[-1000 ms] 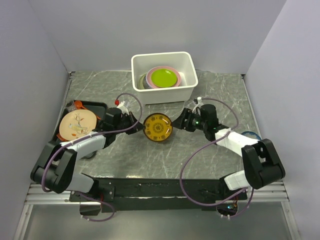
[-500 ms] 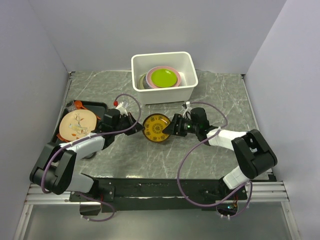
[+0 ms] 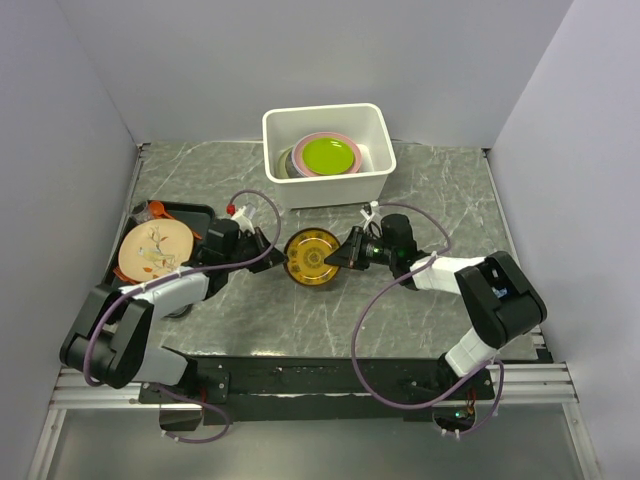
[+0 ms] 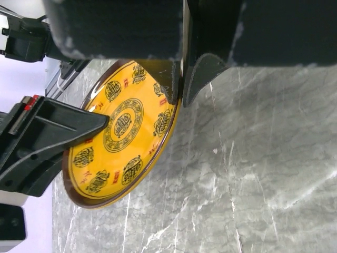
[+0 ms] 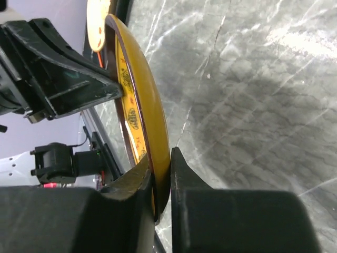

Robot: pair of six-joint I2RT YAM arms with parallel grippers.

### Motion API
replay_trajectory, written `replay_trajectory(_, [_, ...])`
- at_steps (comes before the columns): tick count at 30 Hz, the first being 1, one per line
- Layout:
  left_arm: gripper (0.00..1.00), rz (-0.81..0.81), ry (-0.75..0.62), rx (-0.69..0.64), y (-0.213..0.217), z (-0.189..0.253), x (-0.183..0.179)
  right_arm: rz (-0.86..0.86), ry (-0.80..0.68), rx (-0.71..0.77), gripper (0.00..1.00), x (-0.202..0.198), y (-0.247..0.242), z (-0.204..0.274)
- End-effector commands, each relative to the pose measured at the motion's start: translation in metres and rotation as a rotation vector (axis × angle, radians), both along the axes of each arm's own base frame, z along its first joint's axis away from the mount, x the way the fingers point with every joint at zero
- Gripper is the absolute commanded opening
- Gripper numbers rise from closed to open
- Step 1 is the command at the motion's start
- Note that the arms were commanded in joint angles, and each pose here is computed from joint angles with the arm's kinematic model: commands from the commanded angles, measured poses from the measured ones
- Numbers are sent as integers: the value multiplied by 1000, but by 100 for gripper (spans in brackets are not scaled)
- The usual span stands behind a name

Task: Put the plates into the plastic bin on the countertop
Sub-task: Place the plate in the plastic bin.

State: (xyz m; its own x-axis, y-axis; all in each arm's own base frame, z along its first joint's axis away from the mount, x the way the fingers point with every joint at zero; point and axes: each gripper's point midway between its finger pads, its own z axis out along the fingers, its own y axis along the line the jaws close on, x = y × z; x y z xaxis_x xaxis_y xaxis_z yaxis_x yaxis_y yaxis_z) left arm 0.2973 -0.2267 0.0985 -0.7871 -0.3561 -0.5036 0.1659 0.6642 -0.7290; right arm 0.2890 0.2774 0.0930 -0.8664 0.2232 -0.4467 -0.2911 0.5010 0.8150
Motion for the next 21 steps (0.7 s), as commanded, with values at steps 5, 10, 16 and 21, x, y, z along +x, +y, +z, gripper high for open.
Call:
replay_trajectory(5, [17,3,-98,-36,-4,29,8,5,-64,-7,1,7,3,12])
replay_trajectory(10, [62,39,-116,6,6,31,9,3,-68,-16,0,7,2,13])
replay_trajectory(16, [98,53,-117,31,9,28,12,-2,-76,-24,0,5,0,15])
replay_trajectory(21, [99,53,-111,33,8,25,16,-24,-87,-53,0,-1,-9,16])
